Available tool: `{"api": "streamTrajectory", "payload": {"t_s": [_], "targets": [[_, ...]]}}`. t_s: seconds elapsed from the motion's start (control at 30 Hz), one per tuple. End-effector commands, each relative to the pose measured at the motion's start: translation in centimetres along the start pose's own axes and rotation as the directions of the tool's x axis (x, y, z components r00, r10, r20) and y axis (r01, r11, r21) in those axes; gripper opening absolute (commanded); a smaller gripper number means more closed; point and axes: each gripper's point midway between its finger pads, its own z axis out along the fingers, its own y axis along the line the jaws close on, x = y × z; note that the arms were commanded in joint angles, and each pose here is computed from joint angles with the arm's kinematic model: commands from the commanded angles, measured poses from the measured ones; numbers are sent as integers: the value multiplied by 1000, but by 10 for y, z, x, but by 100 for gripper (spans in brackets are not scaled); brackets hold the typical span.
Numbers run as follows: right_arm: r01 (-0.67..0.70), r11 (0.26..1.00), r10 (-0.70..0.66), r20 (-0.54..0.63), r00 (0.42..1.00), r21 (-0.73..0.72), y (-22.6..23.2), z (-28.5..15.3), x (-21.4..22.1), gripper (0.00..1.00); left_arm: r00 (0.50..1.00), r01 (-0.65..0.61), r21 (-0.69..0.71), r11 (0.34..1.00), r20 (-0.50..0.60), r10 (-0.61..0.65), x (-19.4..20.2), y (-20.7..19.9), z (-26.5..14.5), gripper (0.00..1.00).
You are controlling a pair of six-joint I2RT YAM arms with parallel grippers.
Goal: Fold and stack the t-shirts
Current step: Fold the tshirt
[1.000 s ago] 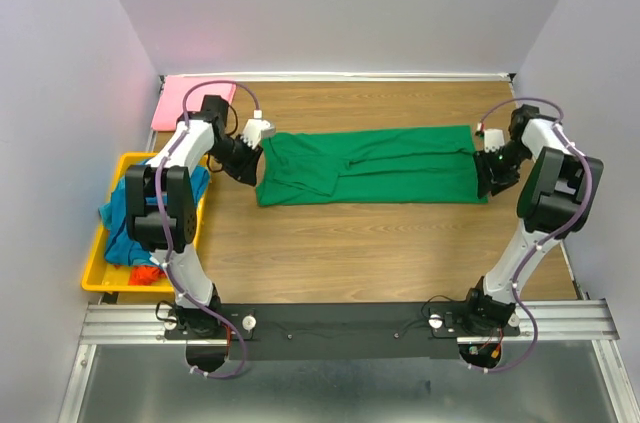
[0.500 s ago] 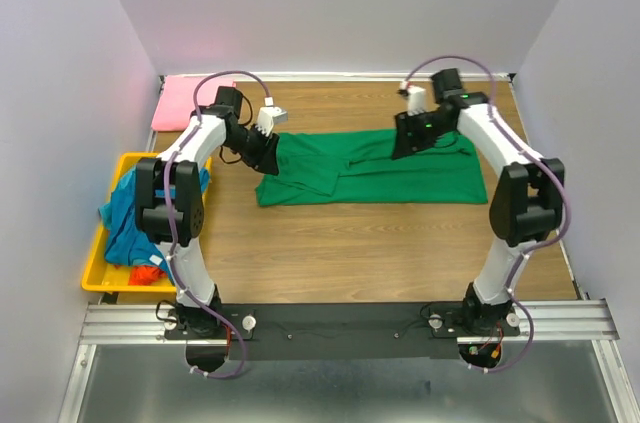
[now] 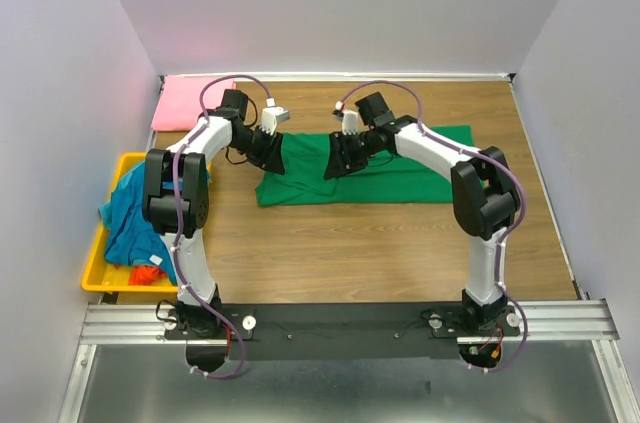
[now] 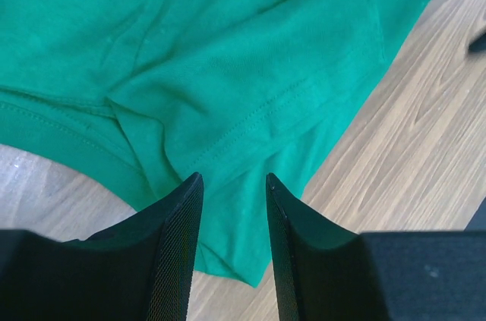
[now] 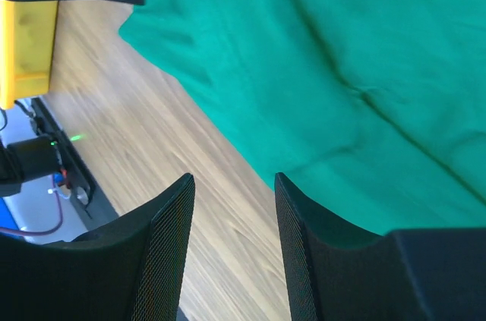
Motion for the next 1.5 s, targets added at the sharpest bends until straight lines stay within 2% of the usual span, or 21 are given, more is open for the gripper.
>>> {"api": "streamTrajectory", "payload": {"t_s": [0.0,0.47,0.93,1.47], "targets": [[-57,998,57,-20,998,-33,8,27,13,53,1000,22,25,999,19,-22,-1,0,7,47],[-118,993,119,-60,991,17,-2,39,51,53,1000,22,24,999,-8,-22,11,1,12,48],[-119,993,120,-42,992,19,-4,48,37,48,1000,27,29,999,-8,-27,13,0,14,48],[-102,995,103,-32,994,16,-2,46,32,11,999,38,-14,999,-35,-38,14,13,16,46]]}}
